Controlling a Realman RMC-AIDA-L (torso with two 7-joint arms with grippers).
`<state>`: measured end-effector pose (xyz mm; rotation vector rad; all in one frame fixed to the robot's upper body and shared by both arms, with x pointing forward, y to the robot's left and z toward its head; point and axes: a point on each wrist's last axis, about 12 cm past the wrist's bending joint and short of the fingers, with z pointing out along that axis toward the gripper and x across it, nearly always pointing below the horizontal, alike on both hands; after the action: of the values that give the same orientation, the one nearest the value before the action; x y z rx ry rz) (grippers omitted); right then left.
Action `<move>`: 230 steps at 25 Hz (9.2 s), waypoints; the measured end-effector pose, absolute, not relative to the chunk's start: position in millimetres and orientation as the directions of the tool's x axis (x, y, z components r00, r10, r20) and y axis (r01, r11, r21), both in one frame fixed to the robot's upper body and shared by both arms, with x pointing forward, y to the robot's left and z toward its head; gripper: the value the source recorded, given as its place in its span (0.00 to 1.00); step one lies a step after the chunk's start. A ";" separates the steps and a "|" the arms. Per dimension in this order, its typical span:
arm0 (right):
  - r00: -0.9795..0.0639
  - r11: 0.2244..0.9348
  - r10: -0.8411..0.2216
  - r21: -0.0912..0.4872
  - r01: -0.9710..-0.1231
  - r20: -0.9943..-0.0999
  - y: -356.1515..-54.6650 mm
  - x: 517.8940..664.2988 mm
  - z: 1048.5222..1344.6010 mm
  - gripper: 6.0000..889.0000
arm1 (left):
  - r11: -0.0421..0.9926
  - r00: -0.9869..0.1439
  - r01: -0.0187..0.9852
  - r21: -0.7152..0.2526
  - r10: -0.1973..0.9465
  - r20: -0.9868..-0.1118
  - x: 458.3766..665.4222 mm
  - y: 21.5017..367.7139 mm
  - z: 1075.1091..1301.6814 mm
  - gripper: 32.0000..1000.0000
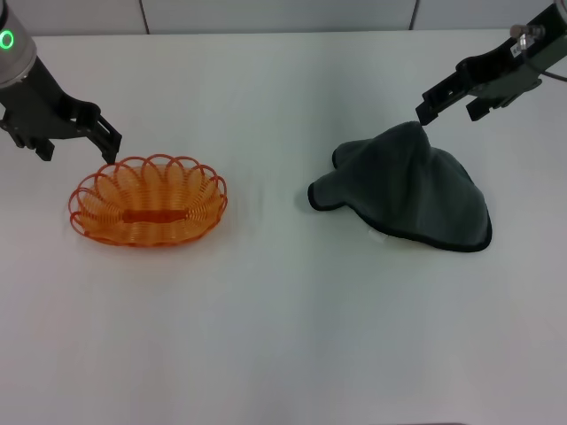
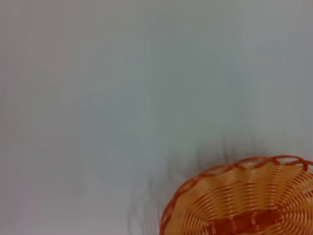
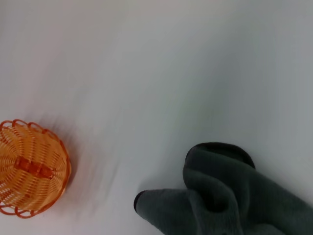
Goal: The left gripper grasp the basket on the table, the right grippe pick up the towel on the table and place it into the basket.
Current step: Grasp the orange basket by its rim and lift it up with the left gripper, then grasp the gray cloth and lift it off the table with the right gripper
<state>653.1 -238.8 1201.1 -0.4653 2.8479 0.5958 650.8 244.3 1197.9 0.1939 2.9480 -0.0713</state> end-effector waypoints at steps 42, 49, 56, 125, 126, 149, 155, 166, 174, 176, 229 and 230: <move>-0.933 0.867 -0.268 0.361 -0.343 -0.241 -239.3 652.0 1184.1 0.99 | 0.993 -0.976 0.121 -0.003 0.118 -0.184 649.1 262.9 1123.3 0.84; -0.932 0.865 -0.265 0.366 -0.343 -0.247 -238.2 652.4 1182.4 0.99 | 0.993 -0.973 0.116 0.003 0.115 -0.200 648.5 266.8 1115.3 0.83; -0.934 0.864 -0.265 0.371 -0.341 -0.241 -237.7 651.7 1180.3 0.99 | 0.992 -0.972 0.125 0.004 0.123 -0.200 646.9 264.8 1106.9 0.82; -0.926 0.856 -0.276 0.372 -0.359 -0.258 -233.3 651.8 1174.4 0.99 | 0.991 -0.970 0.135 -0.022 0.127 -0.209 643.9 256.4 1096.2 0.19; -0.926 0.856 -0.275 0.372 -0.358 -0.258 -233.5 651.7 1174.2 0.99 | 0.991 -0.970 0.134 -0.025 0.126 -0.210 644.0 256.1 1096.3 0.19; -0.929 0.861 -0.263 0.372 -0.348 -0.260 -236.6 650.7 1170.6 0.99 | 0.961 -0.980 0.106 -0.254 0.058 -0.190 651.6 253.1 1168.6 0.09; -0.929 0.860 -0.262 0.373 -0.347 -0.259 -236.6 650.6 1170.3 0.99 | 0.942 -0.978 0.129 -0.309 0.069 -0.198 649.0 237.1 1206.0 0.07; -0.931 0.867 -0.255 0.365 -0.340 -0.261 -239.3 652.2 1167.7 0.99 | 0.925 -0.973 0.173 -0.338 0.107 -0.205 651.7 216.8 1227.5 0.07; -0.924 0.870 -0.257 0.349 -0.349 -0.284 -240.1 655.0 1166.6 0.99 | 0.921 -0.969 0.191 -0.339 0.122 -0.214 653.9 210.0 1234.9 0.07; -0.923 0.869 -0.259 0.348 -0.351 -0.285 -239.7 655.0 1164.0 0.99 | 0.921 -0.968 0.194 -0.339 0.124 -0.217 654.3 208.9 1236.1 0.07; -0.882 0.877 -0.359 0.213 -0.430 -0.304 -196.6 634.6 1071.8 0.28 | 0.913 -0.967 0.185 -0.363 0.102 -0.235 656.2 213.1 1234.5 0.07; -0.882 0.877 -0.359 0.214 -0.430 -0.305 -196.6 634.6 1071.9 0.26 | 0.913 -0.966 0.185 -0.363 0.102 -0.235 656.2 213.1 1234.5 0.07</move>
<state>634.6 -196.6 1071.9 -0.5971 2.7915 0.4039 656.2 213.1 1234.5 0.2175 2.8637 -0.5730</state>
